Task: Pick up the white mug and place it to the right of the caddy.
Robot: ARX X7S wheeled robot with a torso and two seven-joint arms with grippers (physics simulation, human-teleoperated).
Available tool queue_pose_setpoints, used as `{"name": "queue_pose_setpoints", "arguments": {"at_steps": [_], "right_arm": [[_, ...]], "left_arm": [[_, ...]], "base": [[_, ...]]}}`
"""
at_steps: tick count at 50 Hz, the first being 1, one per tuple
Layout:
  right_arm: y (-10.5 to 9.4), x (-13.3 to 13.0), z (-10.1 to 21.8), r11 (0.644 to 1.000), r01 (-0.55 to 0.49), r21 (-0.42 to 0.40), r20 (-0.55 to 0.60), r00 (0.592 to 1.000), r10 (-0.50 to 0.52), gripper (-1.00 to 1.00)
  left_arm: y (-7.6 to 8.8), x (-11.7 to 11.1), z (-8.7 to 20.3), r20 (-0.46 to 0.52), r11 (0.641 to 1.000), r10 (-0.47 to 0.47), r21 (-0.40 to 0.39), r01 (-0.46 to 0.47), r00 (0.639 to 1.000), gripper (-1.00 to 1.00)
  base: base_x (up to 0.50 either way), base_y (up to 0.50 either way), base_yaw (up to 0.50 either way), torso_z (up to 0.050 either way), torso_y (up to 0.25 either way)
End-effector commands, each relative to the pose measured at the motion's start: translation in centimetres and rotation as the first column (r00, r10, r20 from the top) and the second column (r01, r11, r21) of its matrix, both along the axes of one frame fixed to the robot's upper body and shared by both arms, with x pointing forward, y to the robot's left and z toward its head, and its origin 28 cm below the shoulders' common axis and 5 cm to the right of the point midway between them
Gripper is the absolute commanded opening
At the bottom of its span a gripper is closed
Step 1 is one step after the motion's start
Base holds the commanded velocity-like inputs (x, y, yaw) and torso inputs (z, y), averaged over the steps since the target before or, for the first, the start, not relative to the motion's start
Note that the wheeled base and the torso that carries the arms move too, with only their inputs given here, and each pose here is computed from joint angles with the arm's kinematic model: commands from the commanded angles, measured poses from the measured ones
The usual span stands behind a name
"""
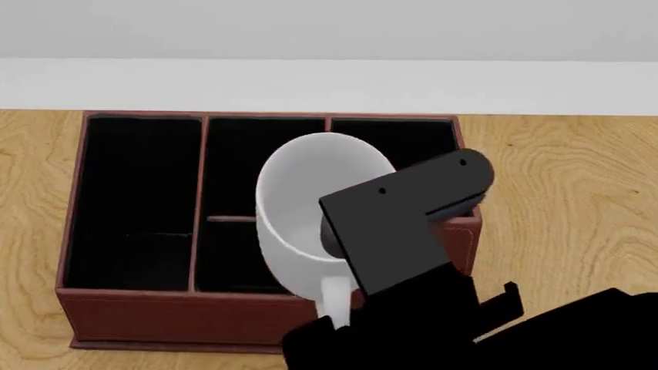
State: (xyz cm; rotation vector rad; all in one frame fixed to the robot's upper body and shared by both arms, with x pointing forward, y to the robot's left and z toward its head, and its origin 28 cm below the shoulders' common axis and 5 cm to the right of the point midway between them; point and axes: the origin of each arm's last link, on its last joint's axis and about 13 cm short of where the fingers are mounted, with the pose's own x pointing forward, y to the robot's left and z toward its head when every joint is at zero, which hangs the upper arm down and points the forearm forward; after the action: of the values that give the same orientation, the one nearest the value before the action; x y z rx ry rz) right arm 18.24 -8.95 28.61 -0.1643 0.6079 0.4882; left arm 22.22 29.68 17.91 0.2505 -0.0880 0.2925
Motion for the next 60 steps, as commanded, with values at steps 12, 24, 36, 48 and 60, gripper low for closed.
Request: {"name": "queue_pose_setpoints", "arguments": {"at_steps": [12,24,36,48,60], "right_arm": [[-2.7,-0.5,3.0,0.989,0.147,-0.017,0.118,0.982,-0.145,-1.00],[-4.3,-1.1,4.7,0.972,0.233,-0.022,0.174,0.959,-0.225,-1.00],[-6.4,-2.1,6.6,0.938,0.345,-0.035,0.230,0.916,-0.328,-1.00],[-7.9,-3.4,7.8,0.907,0.420,-0.041,0.259,0.881,-0.396,-1.00],[-9.5,-2.4,7.3,0.889,0.453,-0.065,0.228,0.874,-0.428,-1.00]], "left_arm": [[-0.1,-0.1,0.1,0.004,1.000,-0.005,-0.005,0.005,1.000,1.00],[-0.2,-0.1,0.0,-0.002,1.000,-0.008,-0.002,0.008,1.000,1.00],[-0.5,0.4,0.0,-0.004,1.000,-0.019,-0.001,0.019,1.000,1.00],[-0.5,0.3,0.3,-0.001,1.000,-0.020,0.004,0.020,1.000,1.00],[-0.7,0.1,0.7,0.008,1.000,-0.025,0.007,0.025,1.000,1.00]], "base": [[0.00,0.00,0.00,0.000,0.001],[0.00,0.00,0.00,0.000,0.001],[0.00,0.00,0.00,0.000,0.000],[0.00,0.00,0.00,0.000,0.001],[0.00,0.00,0.00,0.000,0.000]]}}
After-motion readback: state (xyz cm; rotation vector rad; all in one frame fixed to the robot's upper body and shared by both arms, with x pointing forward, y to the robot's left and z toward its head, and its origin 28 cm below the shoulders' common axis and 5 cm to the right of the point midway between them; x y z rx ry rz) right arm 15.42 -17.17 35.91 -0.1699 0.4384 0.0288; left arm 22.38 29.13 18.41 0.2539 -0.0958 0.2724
